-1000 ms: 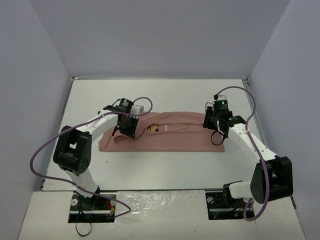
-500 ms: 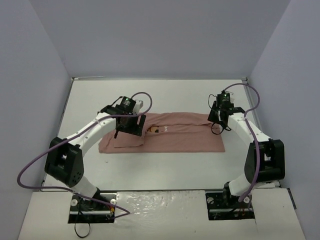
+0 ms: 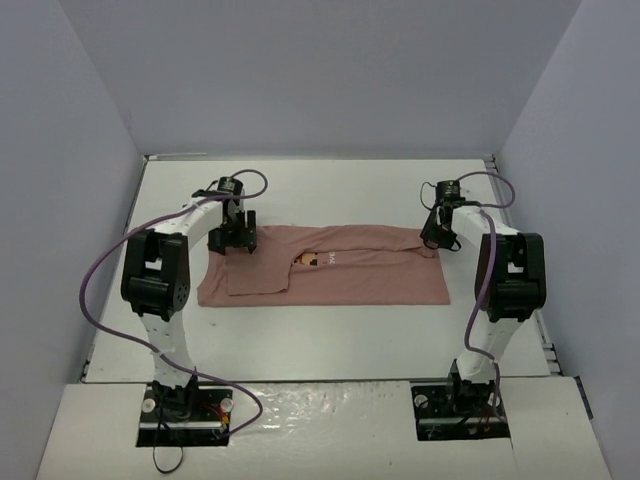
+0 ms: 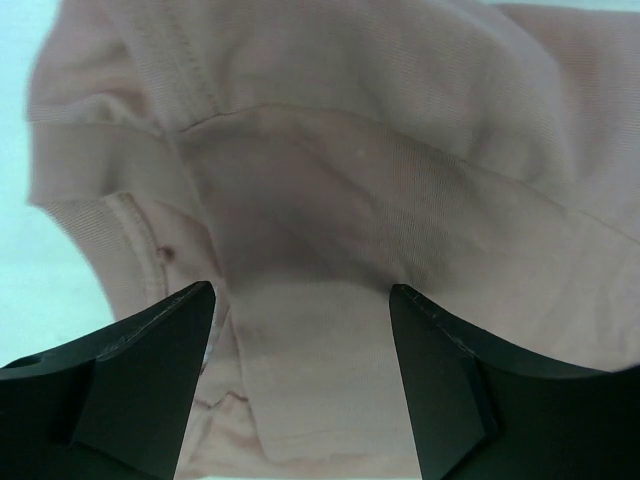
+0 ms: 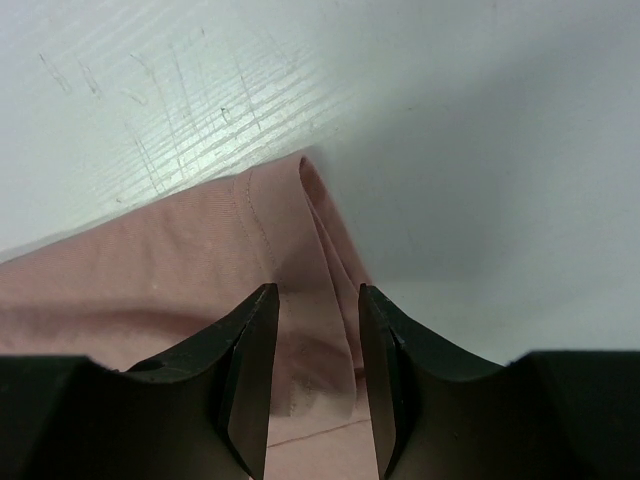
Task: Fold and stack the t-shirts
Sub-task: Fold the other side of the tshirt into a rectangle
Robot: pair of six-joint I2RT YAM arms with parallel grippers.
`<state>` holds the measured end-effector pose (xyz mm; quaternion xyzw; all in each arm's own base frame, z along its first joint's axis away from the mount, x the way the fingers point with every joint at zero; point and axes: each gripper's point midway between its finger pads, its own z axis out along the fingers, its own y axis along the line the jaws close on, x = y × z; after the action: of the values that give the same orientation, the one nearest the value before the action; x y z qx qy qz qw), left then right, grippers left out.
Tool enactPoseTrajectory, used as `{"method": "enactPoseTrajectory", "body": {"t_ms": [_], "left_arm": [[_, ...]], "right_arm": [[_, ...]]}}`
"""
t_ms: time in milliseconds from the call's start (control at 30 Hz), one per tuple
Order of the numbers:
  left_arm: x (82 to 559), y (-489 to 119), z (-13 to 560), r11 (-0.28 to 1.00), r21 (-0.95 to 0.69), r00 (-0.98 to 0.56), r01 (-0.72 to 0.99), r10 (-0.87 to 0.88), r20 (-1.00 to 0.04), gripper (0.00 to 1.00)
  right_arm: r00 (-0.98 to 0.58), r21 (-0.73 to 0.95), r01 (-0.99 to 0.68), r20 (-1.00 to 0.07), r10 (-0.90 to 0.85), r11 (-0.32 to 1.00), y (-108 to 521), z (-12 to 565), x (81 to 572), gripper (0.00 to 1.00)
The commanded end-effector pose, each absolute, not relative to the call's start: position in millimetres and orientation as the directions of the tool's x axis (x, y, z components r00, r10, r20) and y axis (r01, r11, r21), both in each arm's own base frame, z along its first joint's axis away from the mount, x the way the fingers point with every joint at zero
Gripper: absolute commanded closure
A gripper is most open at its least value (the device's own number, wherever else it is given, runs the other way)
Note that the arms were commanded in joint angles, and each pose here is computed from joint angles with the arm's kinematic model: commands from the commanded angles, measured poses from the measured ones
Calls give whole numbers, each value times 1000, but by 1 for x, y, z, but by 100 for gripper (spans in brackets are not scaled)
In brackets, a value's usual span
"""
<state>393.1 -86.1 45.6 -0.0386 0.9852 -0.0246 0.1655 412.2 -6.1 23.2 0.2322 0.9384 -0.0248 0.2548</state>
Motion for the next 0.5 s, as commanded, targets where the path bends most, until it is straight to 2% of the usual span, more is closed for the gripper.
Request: {"method": "enactPoseTrajectory", "body": {"t_ms": [0,167,333,467], "left_arm": [[415,-99,66,991,-109,-915,-77,-114,-387,33],[413,-95,47,989,-105,-928,-101,-132,-349,36],[408,-76,31,986,-68,-934,-151,-165,-317,56],[404,-61,19,982,-39,-937,-182,-186,-295,63]], "right_arm": [[-729,110,453,-525,439,885,-3,39,431,65],[-752,84,445,-505,424,891,-4,25,429,65],[-754,0,470,-520,401,883,-20,17,429,67],[-736,-69,510,-551,393,857,-46,22,431,69]]}}
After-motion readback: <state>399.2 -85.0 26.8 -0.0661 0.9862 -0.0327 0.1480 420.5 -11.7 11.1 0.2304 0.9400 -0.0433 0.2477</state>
